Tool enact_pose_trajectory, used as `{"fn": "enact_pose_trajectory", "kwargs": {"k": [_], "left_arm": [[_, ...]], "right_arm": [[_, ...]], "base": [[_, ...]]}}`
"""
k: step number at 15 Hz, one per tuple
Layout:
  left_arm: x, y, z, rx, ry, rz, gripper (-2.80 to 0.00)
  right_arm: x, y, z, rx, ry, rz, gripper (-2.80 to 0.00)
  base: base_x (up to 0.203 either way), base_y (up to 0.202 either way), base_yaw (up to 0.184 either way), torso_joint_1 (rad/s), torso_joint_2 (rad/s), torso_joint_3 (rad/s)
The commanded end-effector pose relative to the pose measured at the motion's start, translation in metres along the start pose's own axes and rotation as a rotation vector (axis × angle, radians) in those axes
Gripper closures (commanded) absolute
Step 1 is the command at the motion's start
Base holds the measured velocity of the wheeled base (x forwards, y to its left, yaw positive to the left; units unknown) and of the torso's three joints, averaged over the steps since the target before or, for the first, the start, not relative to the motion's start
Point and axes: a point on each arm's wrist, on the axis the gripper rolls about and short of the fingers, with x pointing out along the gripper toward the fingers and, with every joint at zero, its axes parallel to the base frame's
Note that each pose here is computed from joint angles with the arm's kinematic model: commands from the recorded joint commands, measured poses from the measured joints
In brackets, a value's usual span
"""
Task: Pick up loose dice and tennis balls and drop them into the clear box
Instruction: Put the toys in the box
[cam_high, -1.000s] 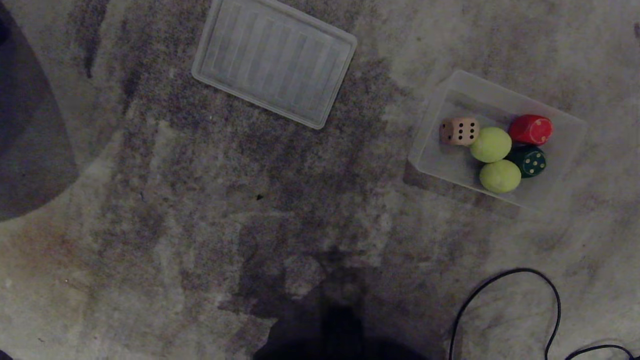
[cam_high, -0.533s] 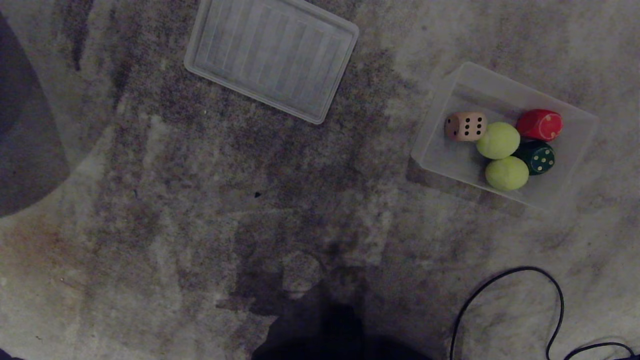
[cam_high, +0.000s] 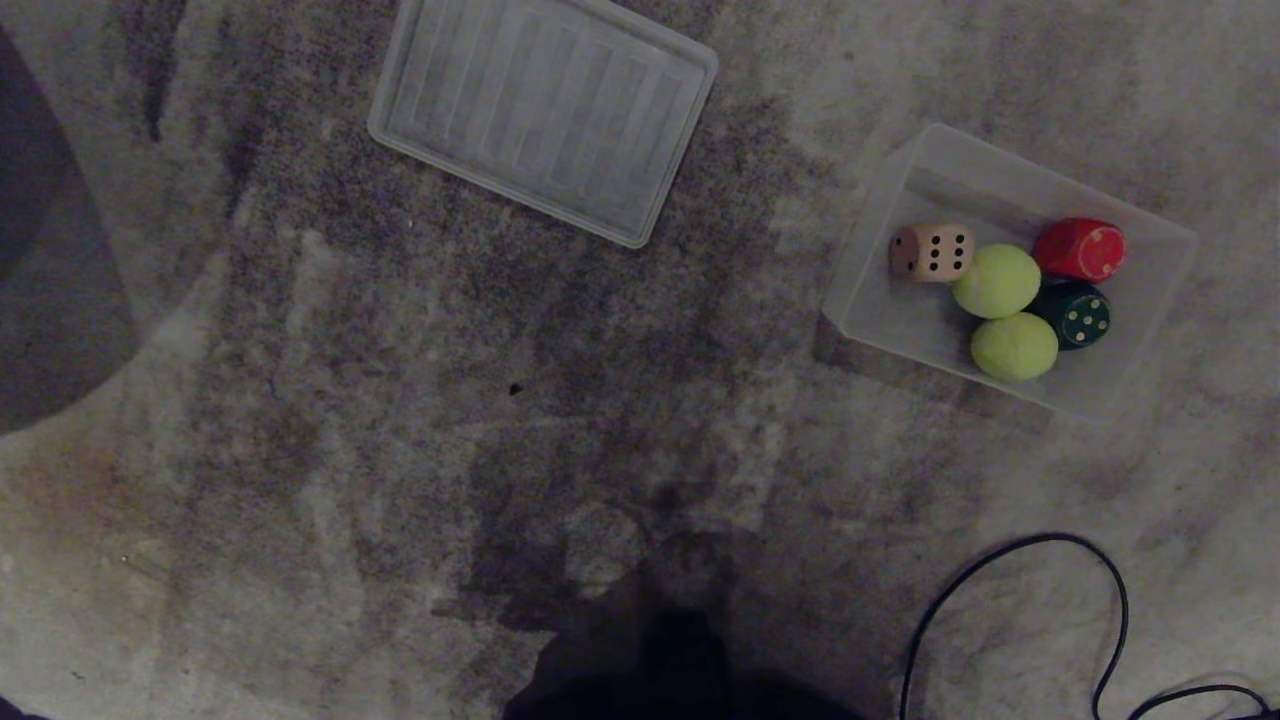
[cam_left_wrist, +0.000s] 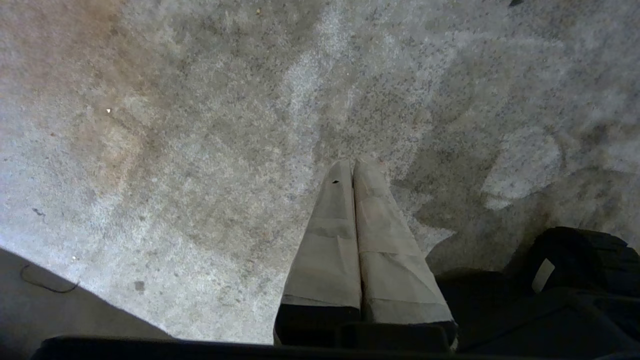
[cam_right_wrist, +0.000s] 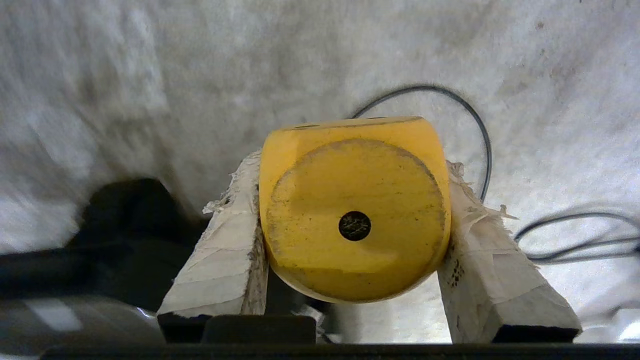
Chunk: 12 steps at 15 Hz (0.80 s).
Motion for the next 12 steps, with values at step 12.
{"fn": "enact_pose_trajectory", "kwargs": {"k": [12], "left_arm": [[0.0,0.0,0.0,0.0,0.002,0.0,0.0]], "right_arm": [[0.248,0.025,0.098,0.301,0.114,0.013,0.0]], "base": [[0.0,0.0,0.0,0.0,0.0,0.0]]}}
